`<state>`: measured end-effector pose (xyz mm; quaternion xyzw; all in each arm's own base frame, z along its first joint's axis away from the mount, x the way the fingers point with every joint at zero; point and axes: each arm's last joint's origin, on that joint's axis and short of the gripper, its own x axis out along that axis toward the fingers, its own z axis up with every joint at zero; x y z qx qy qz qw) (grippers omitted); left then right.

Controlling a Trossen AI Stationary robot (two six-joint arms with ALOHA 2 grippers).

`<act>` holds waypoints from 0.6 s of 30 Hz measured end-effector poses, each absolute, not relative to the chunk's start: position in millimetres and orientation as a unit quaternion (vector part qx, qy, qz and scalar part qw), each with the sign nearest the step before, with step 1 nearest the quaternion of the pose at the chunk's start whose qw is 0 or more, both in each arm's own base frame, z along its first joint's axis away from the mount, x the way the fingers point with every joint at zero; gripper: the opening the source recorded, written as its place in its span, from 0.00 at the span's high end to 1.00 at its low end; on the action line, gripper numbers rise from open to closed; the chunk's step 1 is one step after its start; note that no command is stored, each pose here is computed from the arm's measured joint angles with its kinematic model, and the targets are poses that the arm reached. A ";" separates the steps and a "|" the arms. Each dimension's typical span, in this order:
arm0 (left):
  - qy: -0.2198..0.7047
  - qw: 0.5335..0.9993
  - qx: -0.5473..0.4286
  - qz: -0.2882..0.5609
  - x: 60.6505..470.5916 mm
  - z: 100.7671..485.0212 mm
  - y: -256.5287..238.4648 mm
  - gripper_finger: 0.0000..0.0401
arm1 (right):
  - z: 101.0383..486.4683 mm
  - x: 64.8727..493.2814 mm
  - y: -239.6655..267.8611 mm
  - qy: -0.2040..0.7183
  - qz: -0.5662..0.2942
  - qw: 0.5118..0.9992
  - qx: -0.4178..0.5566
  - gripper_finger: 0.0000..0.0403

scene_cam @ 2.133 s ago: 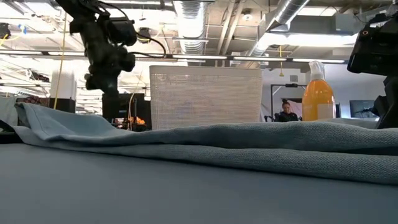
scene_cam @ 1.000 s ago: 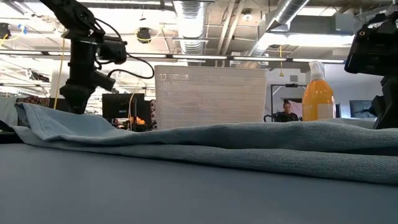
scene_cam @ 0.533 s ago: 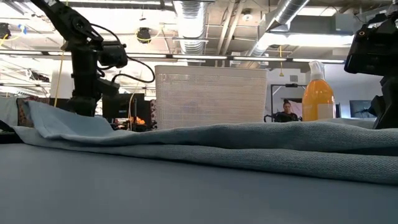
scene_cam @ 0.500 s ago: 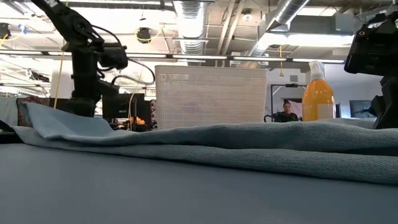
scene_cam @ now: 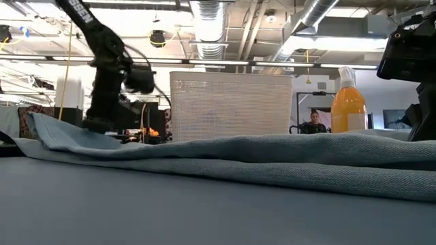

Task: Fold Laundry from Bin
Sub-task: Fold the blue pants

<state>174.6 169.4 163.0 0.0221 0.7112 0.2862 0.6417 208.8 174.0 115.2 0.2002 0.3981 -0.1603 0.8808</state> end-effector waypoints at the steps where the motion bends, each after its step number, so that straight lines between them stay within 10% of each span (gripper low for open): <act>1: 0.704 0.648 0.028 0.290 177.0 171.5 169.3 0.99 | 115.2 208.8 174.0 0.398 -0.160 0.881 0.200 0.84; 18: 0.563 0.729 0.071 0.383 174.1 297.4 165.2 1.00 | 115.1 208.6 173.7 0.399 -0.159 0.883 0.190 0.84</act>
